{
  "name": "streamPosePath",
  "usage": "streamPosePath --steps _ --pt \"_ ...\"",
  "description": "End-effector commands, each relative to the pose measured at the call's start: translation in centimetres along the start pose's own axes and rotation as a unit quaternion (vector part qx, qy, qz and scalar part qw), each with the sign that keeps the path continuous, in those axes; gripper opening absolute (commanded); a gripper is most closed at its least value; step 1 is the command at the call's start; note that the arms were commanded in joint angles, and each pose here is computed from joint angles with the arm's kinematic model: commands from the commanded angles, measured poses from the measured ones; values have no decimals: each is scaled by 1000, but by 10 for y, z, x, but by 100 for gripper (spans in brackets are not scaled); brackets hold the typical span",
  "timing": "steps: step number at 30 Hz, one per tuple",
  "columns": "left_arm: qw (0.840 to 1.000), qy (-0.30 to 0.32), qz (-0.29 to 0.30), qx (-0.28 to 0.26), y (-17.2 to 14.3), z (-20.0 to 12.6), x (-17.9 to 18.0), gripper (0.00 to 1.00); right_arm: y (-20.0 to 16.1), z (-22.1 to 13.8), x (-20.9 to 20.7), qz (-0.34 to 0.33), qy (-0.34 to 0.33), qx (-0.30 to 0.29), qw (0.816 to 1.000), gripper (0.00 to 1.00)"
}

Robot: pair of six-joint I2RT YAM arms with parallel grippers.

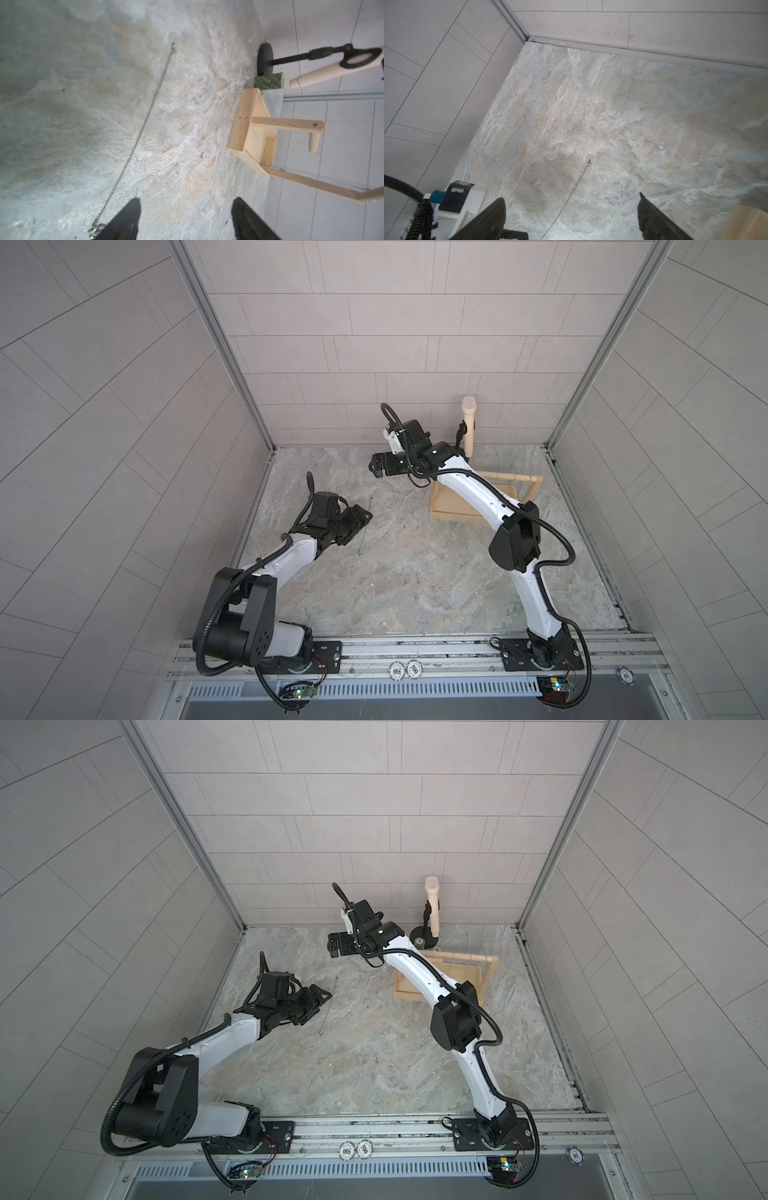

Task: Take the necklace off the jewelry display stand
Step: Place the necklace at the center of the board, then take off the necklace from the stand.

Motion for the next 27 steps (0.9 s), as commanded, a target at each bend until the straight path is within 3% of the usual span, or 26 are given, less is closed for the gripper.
streamPosePath --steps 1,4,13,18,20,24,27 --pt "998 -7 57 -8 7 -6 -30 87 20 -47 -13 -16 -38 -38 998 100" --pt "993 -13 121 -6 7 -6 -67 87 25 -77 -32 -13 -69 -57 996 100" --pt "944 -29 325 -43 -7 -9 -173 92 18 -183 -106 11 -204 -130 970 97" --pt "895 -19 436 -88 -26 -6 -221 93 -7 -220 -148 33 -264 -151 952 89" --pt "882 -11 461 -98 -31 -2 -232 100 -18 -230 -162 48 -281 -147 947 85" --pt "855 4 506 -113 -39 5 -250 100 -34 -250 -179 60 -307 -149 938 79" --pt "849 12 512 -129 -34 8 -257 100 -41 -261 -184 59 -321 -151 933 76"
Point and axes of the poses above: each gripper's point midway between its finger pads, its own z axis out along the fingers, its own x axis along the line the jaws close on, y = z × x, the point moved 2 cm from there along -z, back along the fingers, and after that the axes turned 5 degrees about z, right-handed, at the moved point
